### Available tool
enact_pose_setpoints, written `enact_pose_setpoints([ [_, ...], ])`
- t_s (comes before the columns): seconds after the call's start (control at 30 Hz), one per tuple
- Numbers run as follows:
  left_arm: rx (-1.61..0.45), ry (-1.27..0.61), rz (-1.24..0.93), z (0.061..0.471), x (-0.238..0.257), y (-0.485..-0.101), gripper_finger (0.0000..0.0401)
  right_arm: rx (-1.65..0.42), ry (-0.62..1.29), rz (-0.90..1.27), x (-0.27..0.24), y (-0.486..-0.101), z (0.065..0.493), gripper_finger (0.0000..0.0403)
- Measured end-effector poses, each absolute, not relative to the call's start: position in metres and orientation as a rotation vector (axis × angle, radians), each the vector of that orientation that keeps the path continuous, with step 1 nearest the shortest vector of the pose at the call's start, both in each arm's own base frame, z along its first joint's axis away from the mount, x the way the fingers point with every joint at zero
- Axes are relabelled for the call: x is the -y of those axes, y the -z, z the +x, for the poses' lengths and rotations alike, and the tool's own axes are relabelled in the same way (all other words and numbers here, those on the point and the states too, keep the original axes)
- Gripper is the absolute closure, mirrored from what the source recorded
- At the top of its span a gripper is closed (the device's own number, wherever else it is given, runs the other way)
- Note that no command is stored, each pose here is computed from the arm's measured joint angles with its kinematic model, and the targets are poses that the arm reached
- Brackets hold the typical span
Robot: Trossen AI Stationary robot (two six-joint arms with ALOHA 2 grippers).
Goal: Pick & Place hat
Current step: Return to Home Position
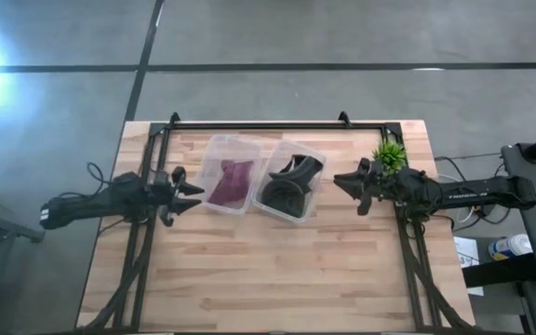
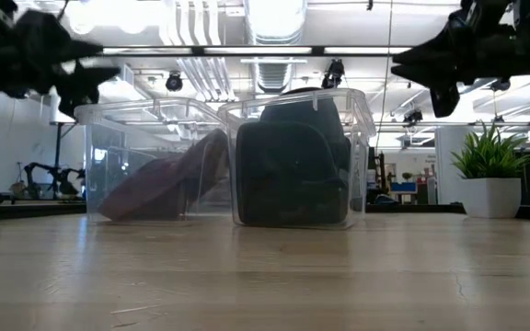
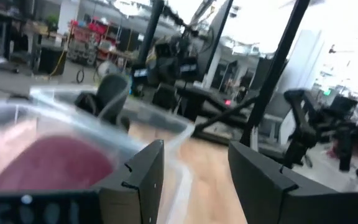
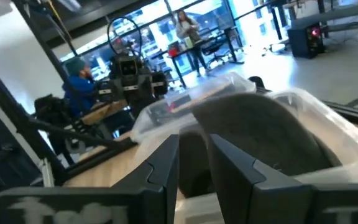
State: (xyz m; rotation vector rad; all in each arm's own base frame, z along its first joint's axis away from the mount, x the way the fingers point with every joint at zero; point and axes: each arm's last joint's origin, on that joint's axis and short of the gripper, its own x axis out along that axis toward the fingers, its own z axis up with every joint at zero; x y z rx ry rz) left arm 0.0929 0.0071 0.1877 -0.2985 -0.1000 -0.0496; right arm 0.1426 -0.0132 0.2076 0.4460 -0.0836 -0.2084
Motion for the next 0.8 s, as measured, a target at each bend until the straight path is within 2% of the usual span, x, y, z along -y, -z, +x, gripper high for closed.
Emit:
enact_pose_setpoints([
  [0.1,0.058,0.044,-0.307,0.096,-0.008,-0.172,0.0227,0.067,0.213,0.445,0.013,-0.202,0.142,0.0321],
  [0.37,0.043,0.043,-0.238,0.097,-0.008,-0.17,0.0227,0.024,0.221,0.443,0.013,-0.188,0.14,0.033],
  [0.8,0.024,0.03,-0.271,0.098,-0.008,-0.169,0.0227,-0.016,0.23,0.44,0.013,-0.173,0.137,0.0319],
])
